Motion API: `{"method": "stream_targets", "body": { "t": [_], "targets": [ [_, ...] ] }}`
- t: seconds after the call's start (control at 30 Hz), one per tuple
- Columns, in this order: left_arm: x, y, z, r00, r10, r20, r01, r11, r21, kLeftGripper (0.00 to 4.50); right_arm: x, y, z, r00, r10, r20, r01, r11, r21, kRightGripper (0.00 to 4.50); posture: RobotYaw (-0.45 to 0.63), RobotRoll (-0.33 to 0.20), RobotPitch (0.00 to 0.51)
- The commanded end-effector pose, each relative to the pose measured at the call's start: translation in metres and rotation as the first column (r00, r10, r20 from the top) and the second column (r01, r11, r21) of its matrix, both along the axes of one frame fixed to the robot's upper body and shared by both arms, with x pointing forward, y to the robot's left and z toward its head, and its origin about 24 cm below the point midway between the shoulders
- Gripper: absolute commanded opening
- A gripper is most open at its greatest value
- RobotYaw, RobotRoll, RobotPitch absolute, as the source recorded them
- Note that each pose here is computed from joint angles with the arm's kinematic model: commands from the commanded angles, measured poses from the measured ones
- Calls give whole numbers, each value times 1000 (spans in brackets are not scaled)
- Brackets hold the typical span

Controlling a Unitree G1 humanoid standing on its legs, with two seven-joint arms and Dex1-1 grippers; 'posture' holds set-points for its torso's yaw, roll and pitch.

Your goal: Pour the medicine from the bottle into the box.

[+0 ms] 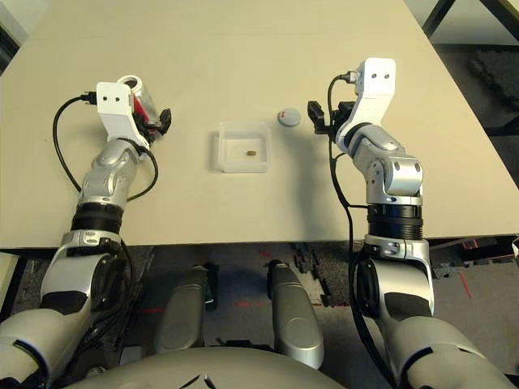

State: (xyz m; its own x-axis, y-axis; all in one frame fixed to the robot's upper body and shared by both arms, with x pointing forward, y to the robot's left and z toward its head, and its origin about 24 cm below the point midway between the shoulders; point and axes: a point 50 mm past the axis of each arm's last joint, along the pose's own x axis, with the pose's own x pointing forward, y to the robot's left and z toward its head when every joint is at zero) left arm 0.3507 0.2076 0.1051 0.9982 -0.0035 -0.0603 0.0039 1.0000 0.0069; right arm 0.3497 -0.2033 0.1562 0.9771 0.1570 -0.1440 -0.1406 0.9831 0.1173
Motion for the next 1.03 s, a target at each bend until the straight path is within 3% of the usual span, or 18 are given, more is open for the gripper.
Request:
{"method": "stream_targets", "body": {
  "t": [0.03,0.33,0.43,0.63,0.77,0.93,1.03],
  "targets": [
    [-17,1,-7,999,31,-24,-32,999,-26,4480,-6,-6,1,1000,-5,6,5,1000,0,4500,95,0,214],
    [-48,7,2,998,64,3,-64,997,-52,4480,-14,-22,-4,998,-63,8,63,998,0,4500,106,0,228],
    [-52,34,15,988,145,59,-142,989,-45,4480,-17,-39,-6,985,-166,51,166,986,7,4500,108,0,239],
    [-42,104,48,927,311,209,-318,948,-3,4480,-28,-75,-11,905,-399,149,403,915,5,4500,100,0,254],
    [-32,129,55,897,373,236,-378,926,-26,4480,-36,-94,-20,858,-482,178,492,870,-17,4500,86,0,256],
    [-17,143,47,883,426,195,-421,904,-71,4480,-44,-108,-31,828,-532,176,545,838,-33,4500,40,0,240],
    [-13,140,26,887,442,137,-431,897,-100,4480,-47,-112,-35,821,-544,171,558,829,-45,4500,12,0,235]
  ]
}}
